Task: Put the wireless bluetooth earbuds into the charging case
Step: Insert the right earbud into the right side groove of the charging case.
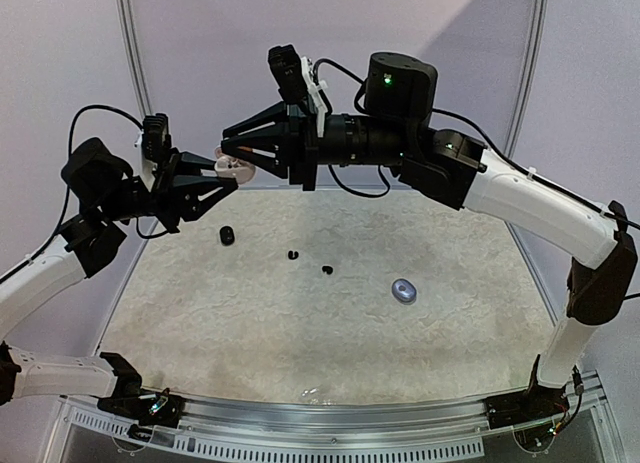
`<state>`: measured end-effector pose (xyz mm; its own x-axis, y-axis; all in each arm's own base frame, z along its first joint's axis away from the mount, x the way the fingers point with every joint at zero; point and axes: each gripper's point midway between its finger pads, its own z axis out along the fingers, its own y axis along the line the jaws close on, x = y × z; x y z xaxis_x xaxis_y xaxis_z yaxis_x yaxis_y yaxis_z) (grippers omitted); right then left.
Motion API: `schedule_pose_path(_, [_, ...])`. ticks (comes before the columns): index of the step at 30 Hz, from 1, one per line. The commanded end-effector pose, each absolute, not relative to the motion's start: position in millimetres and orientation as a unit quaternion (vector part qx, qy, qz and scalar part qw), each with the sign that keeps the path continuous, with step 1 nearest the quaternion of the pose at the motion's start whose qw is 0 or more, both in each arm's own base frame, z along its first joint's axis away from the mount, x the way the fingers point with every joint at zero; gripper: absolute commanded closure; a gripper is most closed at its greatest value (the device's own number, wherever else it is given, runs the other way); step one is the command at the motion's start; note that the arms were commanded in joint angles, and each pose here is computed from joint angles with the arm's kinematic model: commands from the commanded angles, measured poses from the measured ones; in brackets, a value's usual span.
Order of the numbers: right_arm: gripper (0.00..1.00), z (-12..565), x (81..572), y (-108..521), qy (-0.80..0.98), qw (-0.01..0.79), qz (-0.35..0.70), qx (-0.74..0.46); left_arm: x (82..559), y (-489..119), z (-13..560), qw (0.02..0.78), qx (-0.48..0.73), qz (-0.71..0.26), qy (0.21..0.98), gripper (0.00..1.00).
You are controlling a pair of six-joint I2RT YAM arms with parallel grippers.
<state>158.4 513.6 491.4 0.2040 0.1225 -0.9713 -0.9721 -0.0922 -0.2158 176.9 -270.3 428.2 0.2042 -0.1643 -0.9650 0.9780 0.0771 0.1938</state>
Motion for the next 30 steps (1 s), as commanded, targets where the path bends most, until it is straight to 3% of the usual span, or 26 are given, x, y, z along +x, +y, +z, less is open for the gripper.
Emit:
schedule_pose_path(1, [1.00, 469.0, 162.9, 518.5, 0.413, 0.534, 0.492, -0.550, 180.9, -266.8, 435.5, 0.621, 0.477, -0.464, 0.415, 1.00])
schedule_pose_path(21, [1.00, 485.3, 178.0, 507.6, 0.428, 0.583, 0.476, -0.500, 199.1, -263.2, 436.1, 0.657, 0.448, -0.426, 0.432, 1.00])
schedule_pose_path(30, [1.00, 445.4, 193.8, 516.8, 0.468, 0.573, 0.437, -0.511, 198.4, -260.5, 438.7, 0.662, 0.440, -0.425, 0.433, 1.00])
